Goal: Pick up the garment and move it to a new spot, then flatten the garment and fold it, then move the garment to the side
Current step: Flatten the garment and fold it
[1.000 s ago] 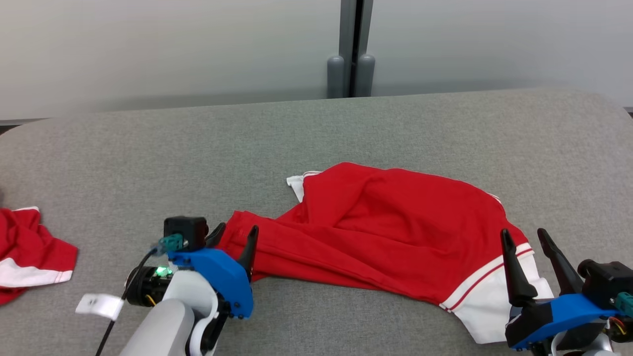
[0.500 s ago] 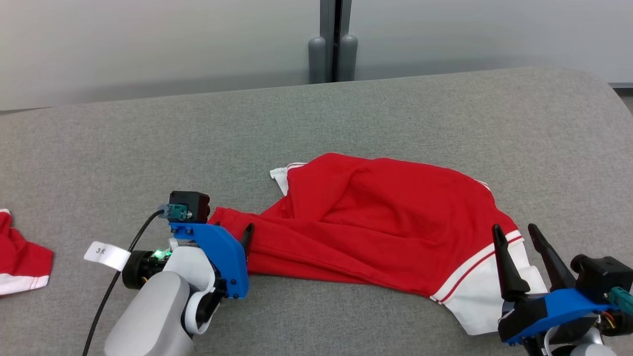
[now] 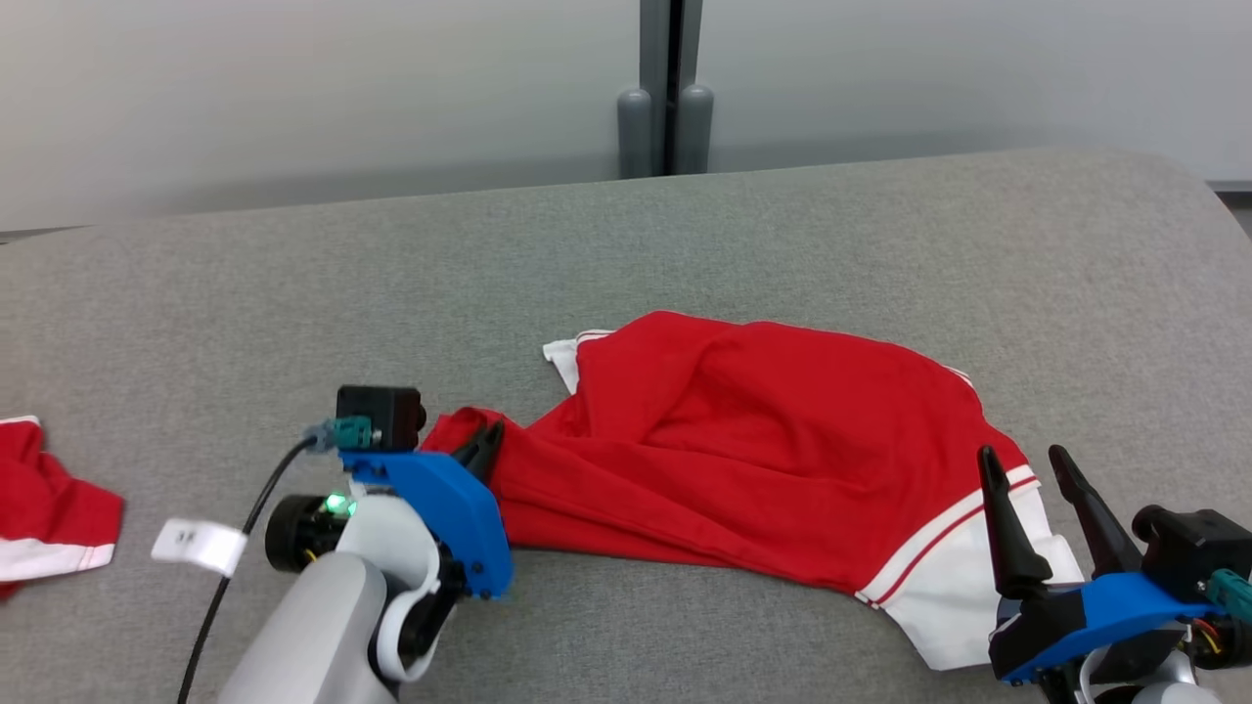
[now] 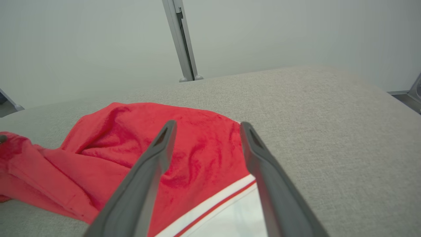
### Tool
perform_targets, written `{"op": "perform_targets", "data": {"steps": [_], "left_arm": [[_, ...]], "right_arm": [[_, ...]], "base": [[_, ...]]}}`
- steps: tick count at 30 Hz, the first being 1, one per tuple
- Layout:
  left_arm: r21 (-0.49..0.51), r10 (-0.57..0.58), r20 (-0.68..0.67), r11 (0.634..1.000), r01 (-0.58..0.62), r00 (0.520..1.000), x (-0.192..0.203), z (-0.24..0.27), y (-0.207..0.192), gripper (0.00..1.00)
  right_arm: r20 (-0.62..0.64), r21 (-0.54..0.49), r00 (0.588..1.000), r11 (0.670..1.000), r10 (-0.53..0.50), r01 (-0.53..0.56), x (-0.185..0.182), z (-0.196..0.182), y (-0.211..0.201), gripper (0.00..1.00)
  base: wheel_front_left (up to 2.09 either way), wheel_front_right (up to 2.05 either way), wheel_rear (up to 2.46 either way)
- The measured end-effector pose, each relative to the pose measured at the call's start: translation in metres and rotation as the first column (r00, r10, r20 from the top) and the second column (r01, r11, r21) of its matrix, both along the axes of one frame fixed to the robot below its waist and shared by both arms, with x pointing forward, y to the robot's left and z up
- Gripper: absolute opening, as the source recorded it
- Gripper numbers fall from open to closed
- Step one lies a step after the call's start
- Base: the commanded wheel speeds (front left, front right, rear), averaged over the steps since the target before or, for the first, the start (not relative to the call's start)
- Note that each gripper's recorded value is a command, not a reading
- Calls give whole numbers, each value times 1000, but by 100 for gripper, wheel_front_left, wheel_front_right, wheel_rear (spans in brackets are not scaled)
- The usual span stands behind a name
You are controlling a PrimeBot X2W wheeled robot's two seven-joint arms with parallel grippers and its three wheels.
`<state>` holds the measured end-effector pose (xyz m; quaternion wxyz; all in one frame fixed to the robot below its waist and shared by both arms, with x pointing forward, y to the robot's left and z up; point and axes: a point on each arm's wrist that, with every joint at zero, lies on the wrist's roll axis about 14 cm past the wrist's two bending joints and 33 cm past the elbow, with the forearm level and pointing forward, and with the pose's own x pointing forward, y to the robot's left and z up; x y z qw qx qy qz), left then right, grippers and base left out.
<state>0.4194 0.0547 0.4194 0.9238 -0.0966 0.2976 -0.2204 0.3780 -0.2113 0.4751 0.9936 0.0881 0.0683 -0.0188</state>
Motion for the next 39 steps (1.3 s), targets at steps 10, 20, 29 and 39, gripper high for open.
{"op": "perform_targets", "data": {"steps": [10, 20, 29, 39], "left_arm": [[-145, 58, -54, 987, -66, 997, -87, 13, 13, 0], [-14, 211, -223, 975, -220, 952, -160, -11, 51, 24], [68, 295, -145, 955, -288, 944, -143, -14, 80, 100], [123, 211, 25, 970, -212, 977, -73, 4, 79, 100]], "right_arm": [[4, -1, 998, 998, 69, -69, 7, 5, 22, 100], [-13, 7, 987, 988, 157, -157, 16, 3, 51, 100], [-22, 17, 984, 984, 176, -176, 18, 0, 58, 100], [-12, 17, 988, 988, 151, -151, 15, 4, 49, 100]], "base": [[0, 0, 0], [0, 0, 0], [0, 0, 0], [0, 0, 0]]}}
